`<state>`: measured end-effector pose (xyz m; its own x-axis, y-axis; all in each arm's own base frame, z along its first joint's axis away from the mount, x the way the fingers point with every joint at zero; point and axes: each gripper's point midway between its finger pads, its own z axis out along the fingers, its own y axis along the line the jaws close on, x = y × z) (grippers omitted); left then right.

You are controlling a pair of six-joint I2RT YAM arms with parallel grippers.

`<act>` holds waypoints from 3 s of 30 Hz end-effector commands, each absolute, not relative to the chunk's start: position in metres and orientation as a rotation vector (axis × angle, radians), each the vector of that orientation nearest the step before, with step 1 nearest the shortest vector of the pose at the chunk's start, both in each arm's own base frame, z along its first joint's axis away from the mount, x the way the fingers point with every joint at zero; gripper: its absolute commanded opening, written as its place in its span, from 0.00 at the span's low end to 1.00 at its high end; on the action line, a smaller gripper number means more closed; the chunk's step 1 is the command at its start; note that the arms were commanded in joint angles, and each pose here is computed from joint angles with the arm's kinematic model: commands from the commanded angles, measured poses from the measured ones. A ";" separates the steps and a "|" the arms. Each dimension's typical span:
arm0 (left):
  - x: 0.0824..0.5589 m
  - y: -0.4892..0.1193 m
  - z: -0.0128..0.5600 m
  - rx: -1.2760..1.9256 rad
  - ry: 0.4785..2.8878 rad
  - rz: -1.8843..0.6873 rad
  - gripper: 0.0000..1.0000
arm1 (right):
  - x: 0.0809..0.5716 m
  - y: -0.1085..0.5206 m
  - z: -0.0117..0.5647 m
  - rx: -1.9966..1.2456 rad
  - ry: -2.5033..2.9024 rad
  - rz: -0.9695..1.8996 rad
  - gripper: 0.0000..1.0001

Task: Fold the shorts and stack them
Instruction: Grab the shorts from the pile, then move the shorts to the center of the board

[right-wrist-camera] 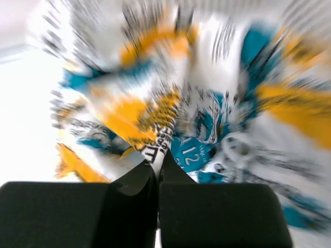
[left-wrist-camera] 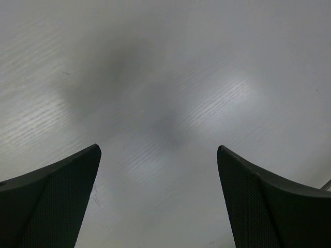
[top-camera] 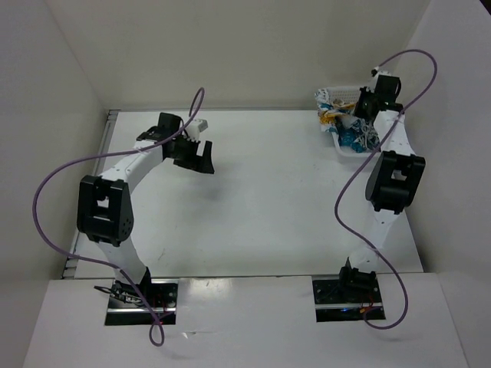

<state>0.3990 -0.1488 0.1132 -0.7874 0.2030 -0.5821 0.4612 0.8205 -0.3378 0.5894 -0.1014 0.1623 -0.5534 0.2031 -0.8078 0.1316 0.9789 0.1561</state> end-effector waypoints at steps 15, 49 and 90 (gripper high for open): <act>0.405 -0.090 0.313 0.371 1.919 -0.325 1.00 | 0.438 0.165 0.548 -0.363 1.328 0.179 0.00; 0.455 -0.149 0.176 0.500 2.149 -0.525 1.00 | 0.325 0.099 0.118 -1.419 1.963 -0.226 0.86; 0.428 -0.068 0.455 0.327 1.670 -0.237 0.00 | 0.435 0.123 0.409 -0.839 1.540 -0.155 0.00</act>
<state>0.4608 -0.0757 0.4071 -0.2021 0.0761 -0.9764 0.3759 0.9266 -0.0056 0.4396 0.1181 0.3587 0.0288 -0.6596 -0.7510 -0.4352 0.6681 -0.6035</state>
